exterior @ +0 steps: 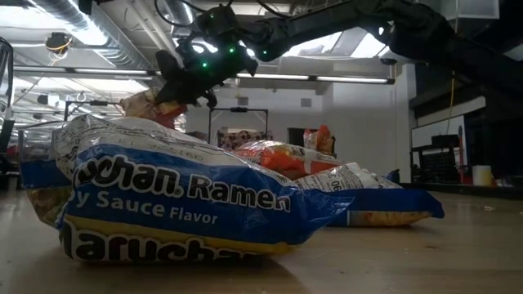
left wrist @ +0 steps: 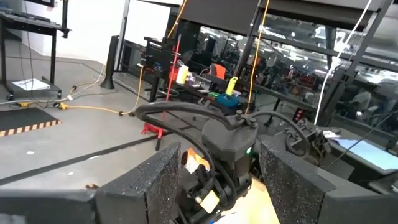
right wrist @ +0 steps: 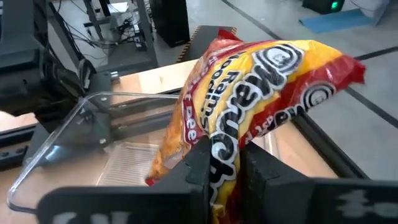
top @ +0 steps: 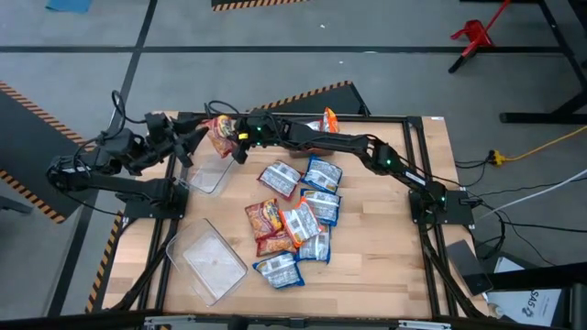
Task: Sort Maruchan noodles
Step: Put the right red noodle pack into the top transparent bin, then put the top red noodle pack into the top transparent bin
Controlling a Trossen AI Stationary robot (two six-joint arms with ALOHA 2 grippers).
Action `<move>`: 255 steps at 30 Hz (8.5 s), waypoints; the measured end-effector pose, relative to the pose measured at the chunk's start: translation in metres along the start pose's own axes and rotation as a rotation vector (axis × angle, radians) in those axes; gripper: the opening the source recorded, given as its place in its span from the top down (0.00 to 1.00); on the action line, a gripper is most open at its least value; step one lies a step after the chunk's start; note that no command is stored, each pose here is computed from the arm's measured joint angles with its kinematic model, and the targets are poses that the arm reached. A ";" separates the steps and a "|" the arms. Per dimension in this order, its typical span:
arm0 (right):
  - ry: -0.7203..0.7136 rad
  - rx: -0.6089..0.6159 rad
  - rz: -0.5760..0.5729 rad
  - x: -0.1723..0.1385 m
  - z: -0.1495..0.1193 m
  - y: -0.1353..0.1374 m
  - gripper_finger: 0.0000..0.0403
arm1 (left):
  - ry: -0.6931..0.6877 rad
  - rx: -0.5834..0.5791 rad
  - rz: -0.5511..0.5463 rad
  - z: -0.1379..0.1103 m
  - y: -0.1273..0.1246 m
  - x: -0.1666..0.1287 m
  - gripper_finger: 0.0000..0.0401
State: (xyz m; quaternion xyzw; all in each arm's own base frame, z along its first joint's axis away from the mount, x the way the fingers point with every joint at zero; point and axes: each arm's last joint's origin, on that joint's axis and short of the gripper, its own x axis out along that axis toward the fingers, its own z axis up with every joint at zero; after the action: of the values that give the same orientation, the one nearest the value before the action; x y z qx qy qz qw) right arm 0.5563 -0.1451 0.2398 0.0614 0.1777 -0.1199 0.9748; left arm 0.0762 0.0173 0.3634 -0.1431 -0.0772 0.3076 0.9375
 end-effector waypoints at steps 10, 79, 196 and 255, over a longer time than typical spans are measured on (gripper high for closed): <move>0.011 0.018 -0.051 -0.002 0.001 -0.012 0.55 | 0.000 0.001 0.001 0.000 0.000 0.000 0.47; 0.528 -0.929 0.111 -0.143 -0.142 0.065 0.21 | 0.030 0.077 0.128 -0.006 0.005 0.000 0.47; 0.032 -0.312 0.195 -0.054 0.046 0.039 0.58 | 0.112 0.148 0.165 -0.014 0.026 -0.024 0.47; 0.431 -0.368 0.032 -0.187 0.089 0.019 0.58 | 1.149 -0.079 0.532 -0.126 0.043 0.095 0.47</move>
State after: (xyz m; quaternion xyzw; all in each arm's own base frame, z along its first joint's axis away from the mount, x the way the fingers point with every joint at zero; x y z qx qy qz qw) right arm 0.4211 -0.1016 0.3914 -0.0898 0.3987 -0.0544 0.9110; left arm 0.1578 0.0798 0.2364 -0.3342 0.4654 0.4010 0.7148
